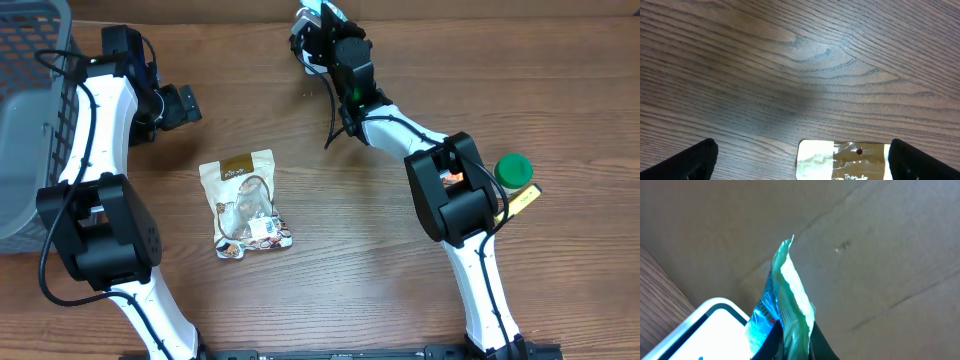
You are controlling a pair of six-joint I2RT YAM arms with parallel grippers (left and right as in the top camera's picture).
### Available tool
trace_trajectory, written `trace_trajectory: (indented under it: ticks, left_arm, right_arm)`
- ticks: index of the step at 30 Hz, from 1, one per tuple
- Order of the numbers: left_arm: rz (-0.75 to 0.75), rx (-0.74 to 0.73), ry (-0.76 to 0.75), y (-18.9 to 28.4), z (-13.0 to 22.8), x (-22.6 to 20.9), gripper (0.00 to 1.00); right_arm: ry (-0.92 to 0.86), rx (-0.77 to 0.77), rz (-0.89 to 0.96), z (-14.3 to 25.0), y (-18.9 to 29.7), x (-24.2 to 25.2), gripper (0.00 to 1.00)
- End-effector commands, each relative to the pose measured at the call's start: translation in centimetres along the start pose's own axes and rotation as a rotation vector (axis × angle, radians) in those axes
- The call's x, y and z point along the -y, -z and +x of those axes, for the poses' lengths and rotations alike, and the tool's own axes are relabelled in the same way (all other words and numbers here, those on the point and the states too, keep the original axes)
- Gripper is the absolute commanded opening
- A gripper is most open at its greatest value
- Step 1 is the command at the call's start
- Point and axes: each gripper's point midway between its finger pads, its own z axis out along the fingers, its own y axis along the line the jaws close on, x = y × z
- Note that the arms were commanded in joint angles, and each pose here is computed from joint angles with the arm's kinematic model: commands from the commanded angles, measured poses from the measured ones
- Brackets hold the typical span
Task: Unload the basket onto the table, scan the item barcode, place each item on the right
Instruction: 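Hold the mint-green pack's barcode in front of the white scanner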
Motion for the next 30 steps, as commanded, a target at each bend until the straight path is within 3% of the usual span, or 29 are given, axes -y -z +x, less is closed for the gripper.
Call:
trace_trajectory:
  ticks: [1, 11, 18, 30]
  left_arm:
    - [0.013, 0.061, -0.018, 2.3, -1.0, 0.5, 1.0]
    - [0.013, 0.061, -0.018, 2.3, -1.0, 0.5, 1.0]
    - [0.013, 0.061, -0.018, 2.3, -1.0, 0.5, 1.0]
    - [0.013, 0.061, -0.018, 2.3, -1.0, 0.5, 1.0]
  right_arm:
    - [-0.003, -0.003, 0.027, 0.2, -0.3, 0.7, 0.04]
    - [-0.03, -0.009, 0.099, 0.3, -0.2, 1.6, 0.04]
    - [-0.222, -0.019, 0.077, 0.6, -0.2, 0.9, 0.04]
    - [-0.203, -0.081, 0.043, 2.0, -0.1, -2.1, 0.04]
